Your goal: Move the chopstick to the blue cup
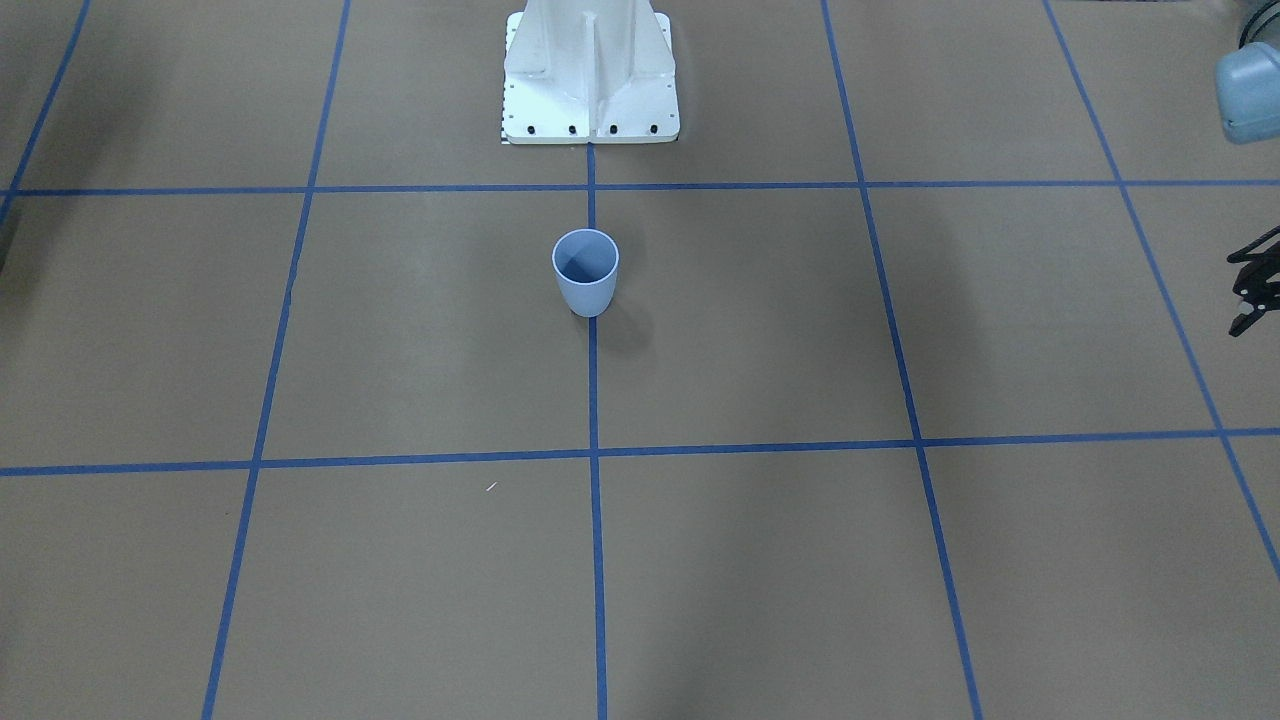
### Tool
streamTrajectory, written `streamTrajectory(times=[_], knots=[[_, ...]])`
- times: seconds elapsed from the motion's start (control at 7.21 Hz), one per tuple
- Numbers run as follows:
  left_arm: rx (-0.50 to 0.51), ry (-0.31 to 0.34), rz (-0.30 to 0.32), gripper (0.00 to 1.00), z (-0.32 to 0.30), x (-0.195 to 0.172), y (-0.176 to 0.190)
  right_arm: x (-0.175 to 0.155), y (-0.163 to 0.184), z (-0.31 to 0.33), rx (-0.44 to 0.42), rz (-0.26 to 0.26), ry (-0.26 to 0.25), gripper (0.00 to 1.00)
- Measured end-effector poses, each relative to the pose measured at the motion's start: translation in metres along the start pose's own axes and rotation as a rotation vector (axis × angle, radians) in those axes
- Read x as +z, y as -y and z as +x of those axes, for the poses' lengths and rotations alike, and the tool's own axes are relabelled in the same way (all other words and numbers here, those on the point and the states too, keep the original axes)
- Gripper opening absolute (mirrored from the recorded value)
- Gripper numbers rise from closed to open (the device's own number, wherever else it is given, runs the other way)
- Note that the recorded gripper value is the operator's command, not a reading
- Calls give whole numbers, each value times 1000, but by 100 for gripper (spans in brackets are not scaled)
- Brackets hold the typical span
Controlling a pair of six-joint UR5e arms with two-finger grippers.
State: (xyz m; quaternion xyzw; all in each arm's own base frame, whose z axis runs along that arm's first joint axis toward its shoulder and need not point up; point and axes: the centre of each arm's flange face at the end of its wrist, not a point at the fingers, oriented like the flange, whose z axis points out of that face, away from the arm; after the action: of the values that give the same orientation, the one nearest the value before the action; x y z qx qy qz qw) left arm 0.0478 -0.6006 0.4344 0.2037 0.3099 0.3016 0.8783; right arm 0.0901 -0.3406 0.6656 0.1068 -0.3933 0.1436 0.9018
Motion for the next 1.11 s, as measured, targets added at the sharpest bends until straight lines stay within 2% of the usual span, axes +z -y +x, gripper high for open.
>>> streamTrajectory(times=[0.28, 0.55, 0.83, 0.97, 1.11], knots=[[0, 0, 0, 98, 0, 0, 0, 2, 0, 0, 2, -7, 9, 24], [0, 1, 0, 98, 0, 0, 0, 2, 2, -1, -1, -6, 11, 26], [0, 1, 0, 98, 0, 0, 0, 1, 5, -3, -5, -2, 13, 20], [0, 1, 0, 98, 0, 0, 0, 1, 6, -4, -8, 0, 13, 5], [-1, 1, 0, 99, 0, 0, 0, 0, 8, -5, -11, 3, 15, 0]])
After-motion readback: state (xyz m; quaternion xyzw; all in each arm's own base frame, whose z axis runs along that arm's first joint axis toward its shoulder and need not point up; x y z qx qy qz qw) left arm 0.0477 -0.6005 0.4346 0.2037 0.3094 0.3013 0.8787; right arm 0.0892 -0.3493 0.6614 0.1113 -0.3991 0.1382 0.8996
